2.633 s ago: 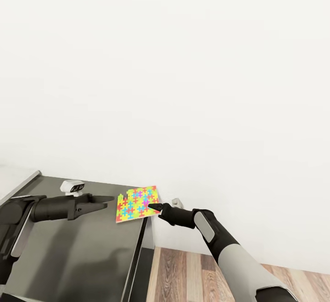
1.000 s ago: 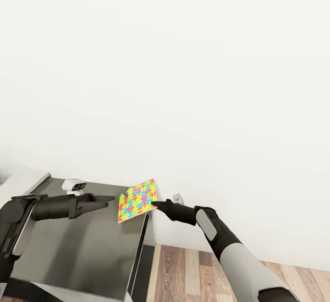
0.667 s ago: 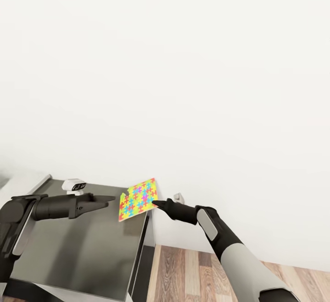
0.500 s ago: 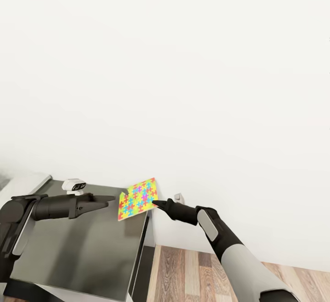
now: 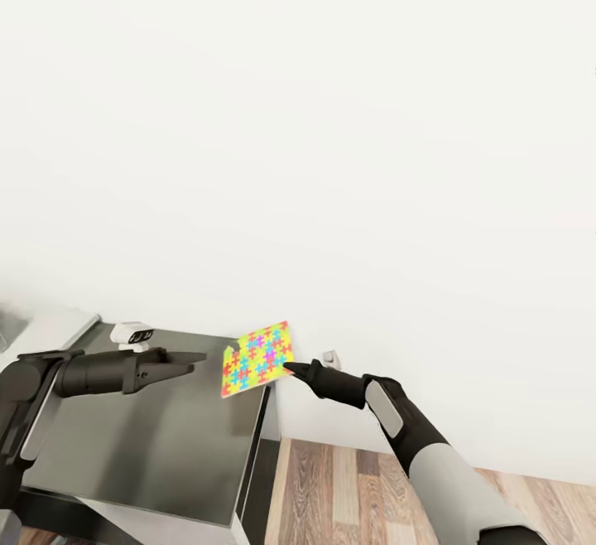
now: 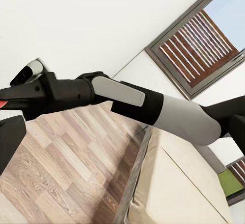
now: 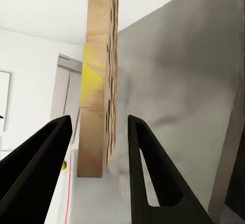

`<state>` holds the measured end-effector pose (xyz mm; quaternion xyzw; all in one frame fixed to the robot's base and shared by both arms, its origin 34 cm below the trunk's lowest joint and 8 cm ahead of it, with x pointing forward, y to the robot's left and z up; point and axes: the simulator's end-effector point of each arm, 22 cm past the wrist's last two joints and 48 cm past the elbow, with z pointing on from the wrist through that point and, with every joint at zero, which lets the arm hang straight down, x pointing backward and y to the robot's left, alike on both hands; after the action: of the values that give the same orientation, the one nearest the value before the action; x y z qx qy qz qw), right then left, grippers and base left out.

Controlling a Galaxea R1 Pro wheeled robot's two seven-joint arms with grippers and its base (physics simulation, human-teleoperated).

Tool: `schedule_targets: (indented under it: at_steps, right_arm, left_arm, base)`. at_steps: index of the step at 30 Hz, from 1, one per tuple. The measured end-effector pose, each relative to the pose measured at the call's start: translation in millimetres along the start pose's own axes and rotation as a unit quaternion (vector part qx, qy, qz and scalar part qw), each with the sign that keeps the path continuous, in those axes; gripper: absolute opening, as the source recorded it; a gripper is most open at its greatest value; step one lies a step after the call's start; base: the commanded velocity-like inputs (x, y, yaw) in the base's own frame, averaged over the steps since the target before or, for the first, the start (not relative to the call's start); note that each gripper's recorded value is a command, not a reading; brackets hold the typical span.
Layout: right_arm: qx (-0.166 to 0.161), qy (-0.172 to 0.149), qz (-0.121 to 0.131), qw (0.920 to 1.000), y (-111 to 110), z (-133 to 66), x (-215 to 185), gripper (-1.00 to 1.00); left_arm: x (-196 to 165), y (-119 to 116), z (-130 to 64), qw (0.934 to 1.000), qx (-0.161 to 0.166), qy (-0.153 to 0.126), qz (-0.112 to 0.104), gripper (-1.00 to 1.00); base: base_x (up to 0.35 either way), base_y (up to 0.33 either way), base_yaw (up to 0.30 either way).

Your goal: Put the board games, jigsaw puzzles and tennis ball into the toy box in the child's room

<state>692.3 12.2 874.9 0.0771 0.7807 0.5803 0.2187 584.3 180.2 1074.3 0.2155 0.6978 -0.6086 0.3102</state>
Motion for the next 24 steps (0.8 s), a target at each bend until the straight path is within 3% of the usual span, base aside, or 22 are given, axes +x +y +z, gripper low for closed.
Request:
schedule_targets:
  at_steps: [13, 17, 20, 24]
  right_arm:
    - [-0.040, -0.031, -0.027, 0.9983, 3, -83.4, -52, -1.00]
    - [-0.087, -0.042, -0.043, 0.9944, 27, -95.3, -59, -1.00]
    - [-0.095, -0.058, -0.068, 0.9915, 37, -98.3, -66, -1.00]
    - [-0.098, -0.063, -0.077, 0.9902, 45, -99.9, -68, -1.00]
  left_arm:
    - [-10, -11, -4.8, 1.0000, -0.007, 0.000, 0.002, 1.00]
    - [-14, -17, -5.6, 1.0000, -0.007, 0.000, 0.005, 1.00]
    - [-16, -21, -6.2, 1.0000, -0.007, -0.001, 0.007, 1.00]
    - [-20, -26, -7.3, 0.9999, -0.007, -0.001, 0.009, 1.00]
  base:
    - [0.000, 0.000, 0.002]
    - [0.000, 0.000, 0.111]
    - [0.000, 0.000, 0.193]
    - [0.000, 0.000, 0.227]
